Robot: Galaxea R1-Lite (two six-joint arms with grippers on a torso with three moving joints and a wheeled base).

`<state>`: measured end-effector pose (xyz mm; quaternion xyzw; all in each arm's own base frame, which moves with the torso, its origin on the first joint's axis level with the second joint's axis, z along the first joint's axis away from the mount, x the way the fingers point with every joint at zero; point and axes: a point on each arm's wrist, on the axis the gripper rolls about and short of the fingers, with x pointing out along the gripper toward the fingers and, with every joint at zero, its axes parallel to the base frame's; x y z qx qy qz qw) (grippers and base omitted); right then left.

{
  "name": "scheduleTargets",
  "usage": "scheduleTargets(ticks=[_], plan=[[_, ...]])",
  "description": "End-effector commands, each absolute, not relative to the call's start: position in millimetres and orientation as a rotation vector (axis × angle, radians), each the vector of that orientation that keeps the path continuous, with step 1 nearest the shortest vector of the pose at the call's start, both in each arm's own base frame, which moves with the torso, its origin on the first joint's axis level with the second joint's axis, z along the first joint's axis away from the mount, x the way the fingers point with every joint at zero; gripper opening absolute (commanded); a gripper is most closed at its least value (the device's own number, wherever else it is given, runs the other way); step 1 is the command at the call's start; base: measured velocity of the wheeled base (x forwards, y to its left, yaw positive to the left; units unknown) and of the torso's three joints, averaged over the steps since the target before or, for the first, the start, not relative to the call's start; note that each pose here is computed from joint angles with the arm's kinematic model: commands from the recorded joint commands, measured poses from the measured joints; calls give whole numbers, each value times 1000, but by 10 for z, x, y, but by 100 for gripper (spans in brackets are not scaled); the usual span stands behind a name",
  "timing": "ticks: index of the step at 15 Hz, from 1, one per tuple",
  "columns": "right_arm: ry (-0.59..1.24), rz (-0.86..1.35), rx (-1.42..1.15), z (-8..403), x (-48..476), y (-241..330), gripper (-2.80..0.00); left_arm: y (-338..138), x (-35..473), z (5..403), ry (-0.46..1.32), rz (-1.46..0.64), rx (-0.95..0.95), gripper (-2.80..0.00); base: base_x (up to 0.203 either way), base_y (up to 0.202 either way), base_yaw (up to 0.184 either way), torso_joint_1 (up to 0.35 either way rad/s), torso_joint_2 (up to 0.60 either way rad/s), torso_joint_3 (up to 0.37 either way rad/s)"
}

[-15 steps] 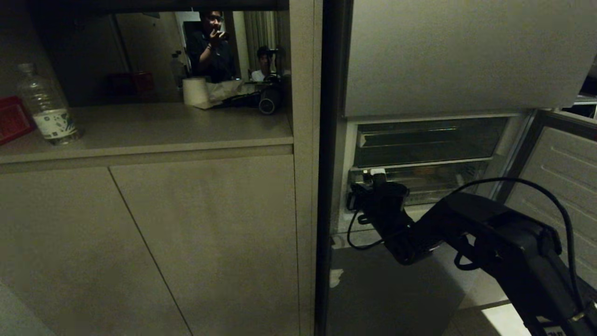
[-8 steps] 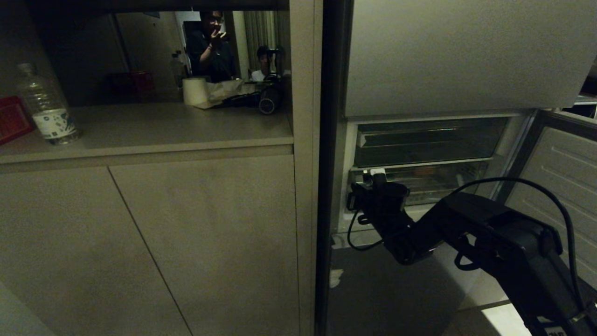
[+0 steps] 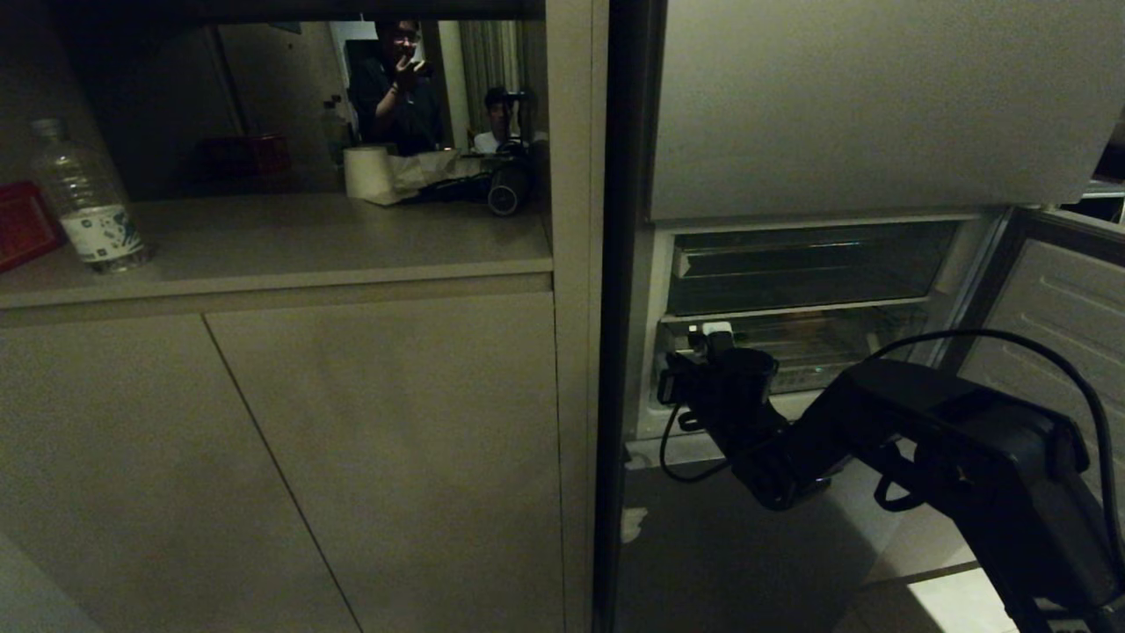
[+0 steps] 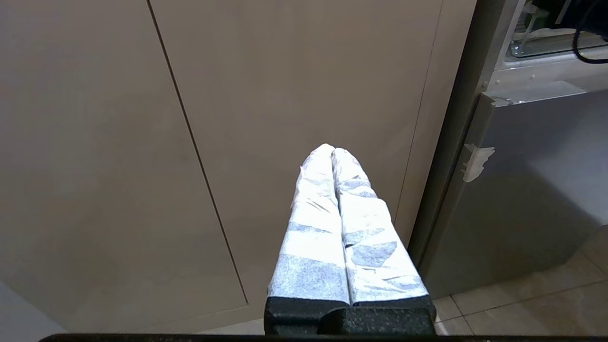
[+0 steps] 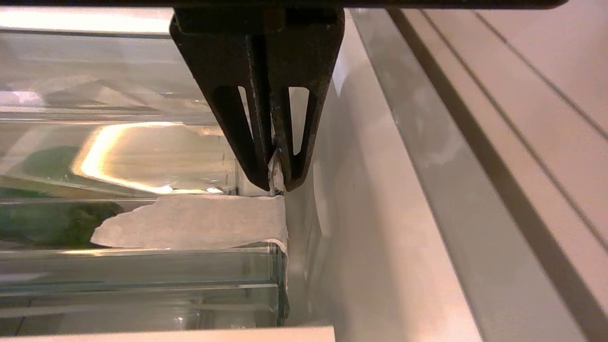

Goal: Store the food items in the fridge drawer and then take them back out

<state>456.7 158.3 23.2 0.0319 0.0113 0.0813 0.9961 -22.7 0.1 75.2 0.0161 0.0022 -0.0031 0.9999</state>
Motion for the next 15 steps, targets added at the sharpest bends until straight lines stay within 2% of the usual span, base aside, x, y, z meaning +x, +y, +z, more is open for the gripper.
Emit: scheduleTargets(ticks=[1,6,15], plan=[[37,157,62,288,4481,1552,-280,1,-226,752,6,-6,32,-280,0,0,0,0,0,0],[32,155,70,429,4239,1471,-280,1,-226,752,6,-6,32,-280,0,0,0,0,0,0],[93,127,73,435,3829,1320,-280,1,-226,752,6,-6,32,-280,0,0,0,0,0,0]])
